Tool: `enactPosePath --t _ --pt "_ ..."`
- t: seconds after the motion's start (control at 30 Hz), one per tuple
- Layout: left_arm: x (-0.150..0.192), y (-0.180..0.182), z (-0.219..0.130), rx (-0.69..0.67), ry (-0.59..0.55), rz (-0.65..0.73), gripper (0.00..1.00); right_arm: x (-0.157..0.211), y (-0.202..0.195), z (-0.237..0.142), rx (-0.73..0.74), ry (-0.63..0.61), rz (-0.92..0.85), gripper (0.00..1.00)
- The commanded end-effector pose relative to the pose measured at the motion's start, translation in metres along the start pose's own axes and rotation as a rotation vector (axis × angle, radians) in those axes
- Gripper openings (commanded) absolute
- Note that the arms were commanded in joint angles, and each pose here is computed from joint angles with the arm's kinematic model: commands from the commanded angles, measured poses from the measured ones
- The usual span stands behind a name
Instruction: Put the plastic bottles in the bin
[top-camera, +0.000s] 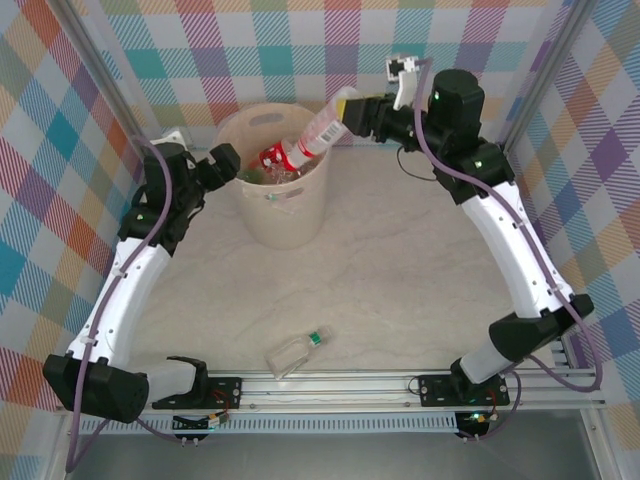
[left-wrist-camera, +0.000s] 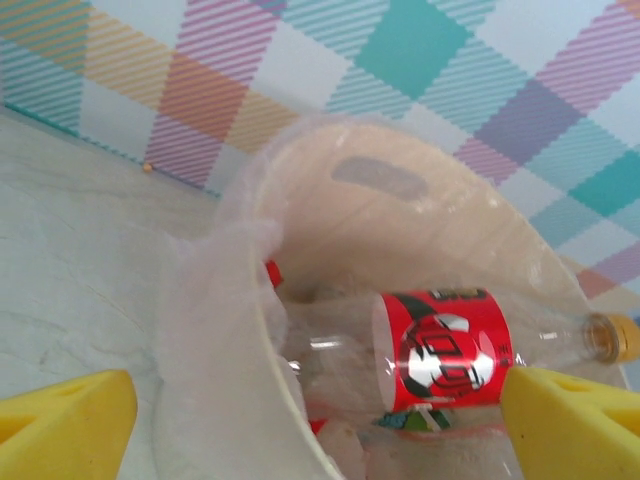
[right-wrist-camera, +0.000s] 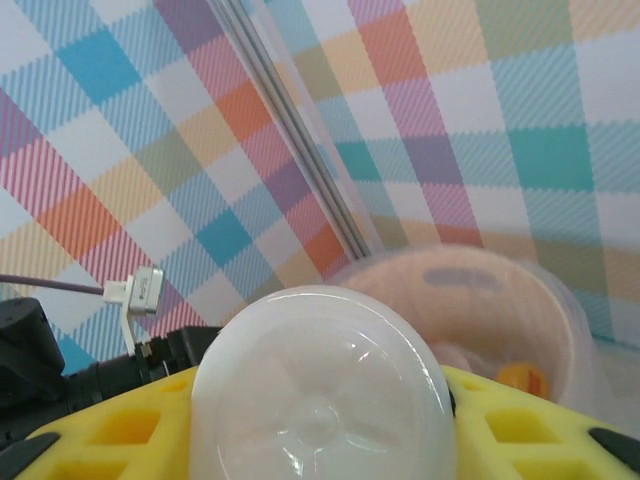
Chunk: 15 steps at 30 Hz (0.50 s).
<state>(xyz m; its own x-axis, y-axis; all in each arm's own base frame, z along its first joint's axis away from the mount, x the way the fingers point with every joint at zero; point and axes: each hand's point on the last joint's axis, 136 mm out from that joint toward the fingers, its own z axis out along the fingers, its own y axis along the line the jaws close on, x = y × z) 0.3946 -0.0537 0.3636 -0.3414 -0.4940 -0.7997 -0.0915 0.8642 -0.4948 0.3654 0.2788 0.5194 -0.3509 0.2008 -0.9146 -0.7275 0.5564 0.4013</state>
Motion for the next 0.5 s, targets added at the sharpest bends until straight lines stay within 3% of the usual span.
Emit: enactPosePath --t 0.0,0.27,0.47 --pt "-0.02 0.009 0.009 -0.022 -0.023 -0.022 0.92 0.0 0.002 0.041 -0.064 0.004 -0.005 0.49" --pt "-0.008 0.016 0.058 0.003 0.051 -0.074 0.84 0.01 -0.032 0.142 -0.077 -0.011 -0.032 0.49" --pt "0.021 0.026 0.085 0.001 0.136 -0.081 0.78 0.061 -0.075 0.188 0.012 0.039 -0.038 0.5"
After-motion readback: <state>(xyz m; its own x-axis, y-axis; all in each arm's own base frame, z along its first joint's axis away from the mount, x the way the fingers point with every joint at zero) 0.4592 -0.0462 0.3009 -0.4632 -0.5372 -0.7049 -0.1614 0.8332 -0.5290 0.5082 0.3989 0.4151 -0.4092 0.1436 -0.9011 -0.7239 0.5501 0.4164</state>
